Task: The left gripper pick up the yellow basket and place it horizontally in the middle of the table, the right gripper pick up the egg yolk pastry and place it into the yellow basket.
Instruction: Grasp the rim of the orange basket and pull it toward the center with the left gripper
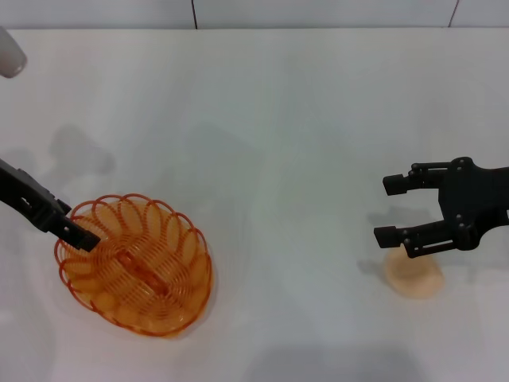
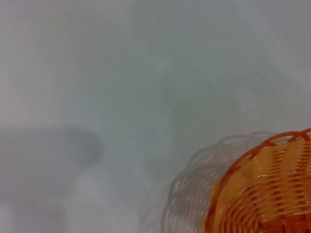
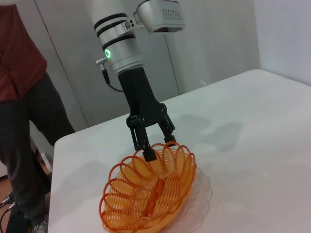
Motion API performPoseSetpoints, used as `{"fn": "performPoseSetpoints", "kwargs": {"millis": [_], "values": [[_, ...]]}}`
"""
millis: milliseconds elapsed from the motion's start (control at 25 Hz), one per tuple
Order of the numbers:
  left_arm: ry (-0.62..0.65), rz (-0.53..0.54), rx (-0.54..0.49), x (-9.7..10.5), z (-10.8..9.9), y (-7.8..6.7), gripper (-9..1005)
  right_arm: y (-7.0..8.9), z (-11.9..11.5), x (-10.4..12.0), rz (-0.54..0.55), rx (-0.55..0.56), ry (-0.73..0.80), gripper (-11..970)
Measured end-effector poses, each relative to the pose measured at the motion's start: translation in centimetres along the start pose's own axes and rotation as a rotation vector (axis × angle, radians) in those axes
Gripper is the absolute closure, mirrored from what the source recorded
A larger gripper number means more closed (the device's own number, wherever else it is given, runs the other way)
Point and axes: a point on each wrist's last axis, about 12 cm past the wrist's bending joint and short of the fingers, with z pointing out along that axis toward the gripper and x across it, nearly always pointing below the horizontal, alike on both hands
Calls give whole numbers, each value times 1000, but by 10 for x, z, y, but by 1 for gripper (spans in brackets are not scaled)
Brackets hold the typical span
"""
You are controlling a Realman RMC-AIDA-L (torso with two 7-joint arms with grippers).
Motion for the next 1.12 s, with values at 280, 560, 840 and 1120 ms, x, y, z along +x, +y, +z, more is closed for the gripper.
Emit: {"fn": "performPoseSetpoints", "kwargs": {"millis": [280,560,840,1120], "values": [[10,1,-15,-2,4,0,113,0,0,1,3,1,0,115],[7,-8,-27,-4,9,0,169,0,0,0,2,0,0,115],[5,4,-31,-7,14,-2,396,0,0,-1,3,-1,0,115],[14,9,-37,-9,19,-3,591,0,0,-1,5,0,0,115]]}}
